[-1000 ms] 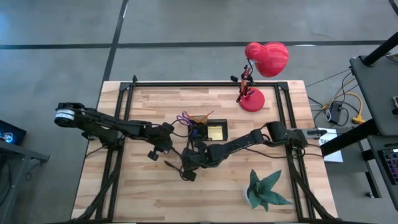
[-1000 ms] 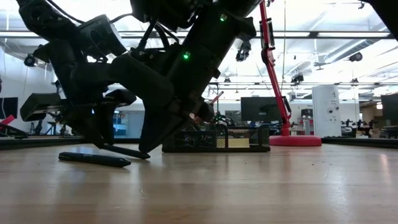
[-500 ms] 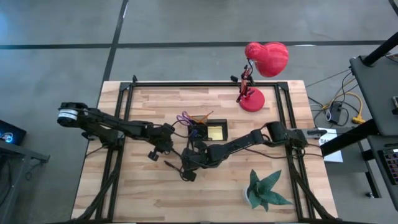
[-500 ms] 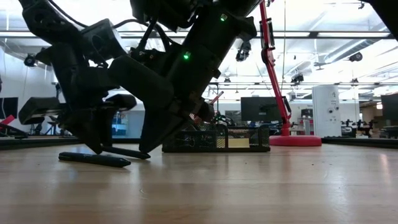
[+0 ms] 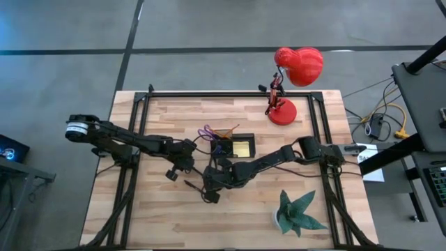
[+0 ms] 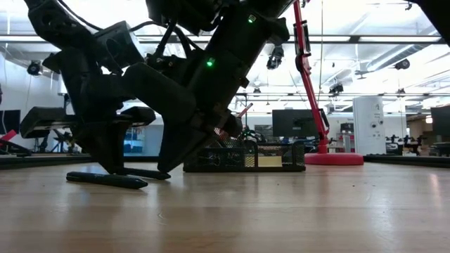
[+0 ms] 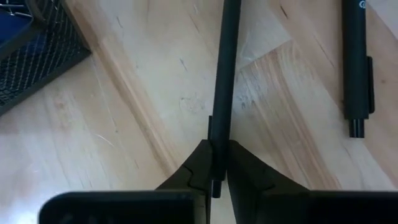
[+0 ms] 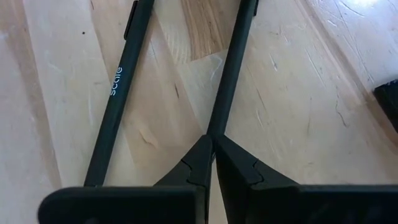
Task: Pick and place office supplies into organizer
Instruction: Put the top black pen into the black desk organizer
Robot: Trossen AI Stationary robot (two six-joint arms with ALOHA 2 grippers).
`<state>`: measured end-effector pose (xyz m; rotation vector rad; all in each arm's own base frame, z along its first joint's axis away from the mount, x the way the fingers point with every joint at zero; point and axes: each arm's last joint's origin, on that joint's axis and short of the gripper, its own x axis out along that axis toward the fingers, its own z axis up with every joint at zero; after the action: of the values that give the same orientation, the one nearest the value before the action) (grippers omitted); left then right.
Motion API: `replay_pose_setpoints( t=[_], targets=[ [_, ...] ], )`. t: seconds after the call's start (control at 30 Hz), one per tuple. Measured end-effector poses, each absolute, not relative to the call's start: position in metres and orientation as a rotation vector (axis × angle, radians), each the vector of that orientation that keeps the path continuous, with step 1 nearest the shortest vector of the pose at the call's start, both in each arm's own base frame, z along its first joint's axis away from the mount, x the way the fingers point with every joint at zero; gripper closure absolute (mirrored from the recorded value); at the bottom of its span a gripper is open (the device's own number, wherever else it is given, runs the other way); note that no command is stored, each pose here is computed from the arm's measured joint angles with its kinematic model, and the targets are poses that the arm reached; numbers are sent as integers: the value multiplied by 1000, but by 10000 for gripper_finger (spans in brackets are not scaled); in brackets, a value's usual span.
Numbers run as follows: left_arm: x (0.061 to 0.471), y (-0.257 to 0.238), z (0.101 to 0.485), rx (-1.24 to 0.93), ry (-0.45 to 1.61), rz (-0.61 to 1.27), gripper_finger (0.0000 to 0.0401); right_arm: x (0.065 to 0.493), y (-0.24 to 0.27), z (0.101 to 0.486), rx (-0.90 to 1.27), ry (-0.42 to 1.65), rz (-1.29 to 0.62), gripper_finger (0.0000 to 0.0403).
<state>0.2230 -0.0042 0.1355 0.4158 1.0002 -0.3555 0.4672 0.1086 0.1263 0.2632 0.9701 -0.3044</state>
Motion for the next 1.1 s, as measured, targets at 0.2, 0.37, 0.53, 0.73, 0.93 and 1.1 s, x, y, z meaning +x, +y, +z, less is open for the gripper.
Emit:
replay_pose_setpoints(
  t=[0.2,0.37,0.53,0.73,0.93,1.1],
  targets=[
    [225,-3,144,446,1004,-318,389,468,108,134,284,979,-329,390],
    [230,-1,158,481,1050,-254,389,463,106,153,275,959,-456,390],
    [234,2,182,545,1065,-191,387,445,103,192,193,850,-678,390],
    [237,5,225,711,1057,-103,386,409,96,240,172,664,-989,390],
    [245,12,269,964,1067,68,385,386,87,269,193,579,-1083,390],
    [261,18,288,1250,1158,195,384,380,86,277,158,548,-1097,390]
  ],
)
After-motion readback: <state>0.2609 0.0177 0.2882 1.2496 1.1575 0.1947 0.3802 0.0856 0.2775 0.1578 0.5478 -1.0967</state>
